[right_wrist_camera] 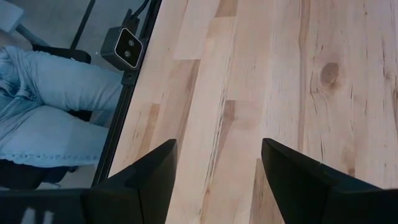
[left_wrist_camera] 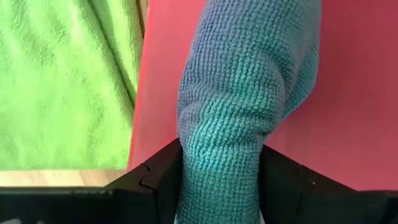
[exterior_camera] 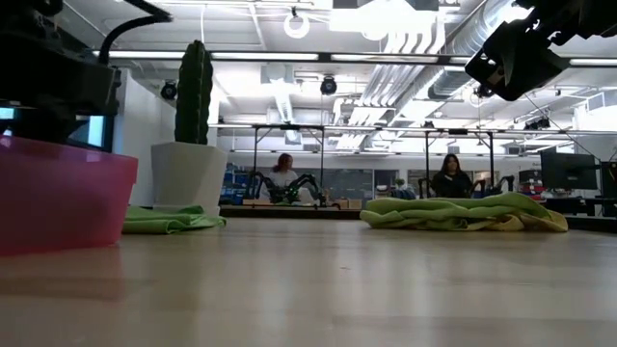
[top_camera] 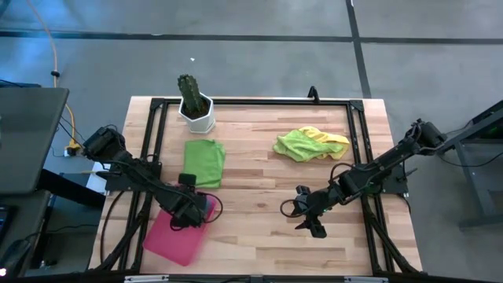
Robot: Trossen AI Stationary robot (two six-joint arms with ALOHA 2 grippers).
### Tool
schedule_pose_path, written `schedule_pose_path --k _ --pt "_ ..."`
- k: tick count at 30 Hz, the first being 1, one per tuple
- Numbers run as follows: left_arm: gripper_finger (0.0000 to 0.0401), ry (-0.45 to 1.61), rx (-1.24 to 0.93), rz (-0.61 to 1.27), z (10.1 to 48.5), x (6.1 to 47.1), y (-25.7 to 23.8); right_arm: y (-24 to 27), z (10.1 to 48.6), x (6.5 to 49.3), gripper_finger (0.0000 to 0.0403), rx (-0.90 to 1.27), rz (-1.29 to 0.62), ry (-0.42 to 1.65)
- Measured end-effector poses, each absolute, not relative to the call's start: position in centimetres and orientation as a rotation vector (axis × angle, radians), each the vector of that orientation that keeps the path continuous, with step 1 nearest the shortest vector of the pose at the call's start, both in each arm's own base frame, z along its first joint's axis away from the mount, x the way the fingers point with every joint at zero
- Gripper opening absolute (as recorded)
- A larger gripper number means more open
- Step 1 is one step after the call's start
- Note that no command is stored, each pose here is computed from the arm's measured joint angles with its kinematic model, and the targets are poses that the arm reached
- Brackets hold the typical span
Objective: Roll microfiber towels into tight, uniform cylinder then place into a basket
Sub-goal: Put the rolled blue towel into the red bin
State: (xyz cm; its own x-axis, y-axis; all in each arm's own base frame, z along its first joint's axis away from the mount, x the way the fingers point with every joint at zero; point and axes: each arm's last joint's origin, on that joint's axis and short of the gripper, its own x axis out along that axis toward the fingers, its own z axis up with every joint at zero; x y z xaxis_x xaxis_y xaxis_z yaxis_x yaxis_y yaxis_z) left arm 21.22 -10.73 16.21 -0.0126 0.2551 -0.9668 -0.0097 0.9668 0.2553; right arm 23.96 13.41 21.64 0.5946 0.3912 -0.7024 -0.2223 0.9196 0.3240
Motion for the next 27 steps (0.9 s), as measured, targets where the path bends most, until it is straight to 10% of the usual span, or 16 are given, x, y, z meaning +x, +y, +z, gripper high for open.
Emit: schedule_pose_path --k 27 --pt "0.0164 1.518 0.126 0.283 16.2 21.7 -10.6 15.4 21.8 22.9 0.0227 0.027 0.569 0.819"
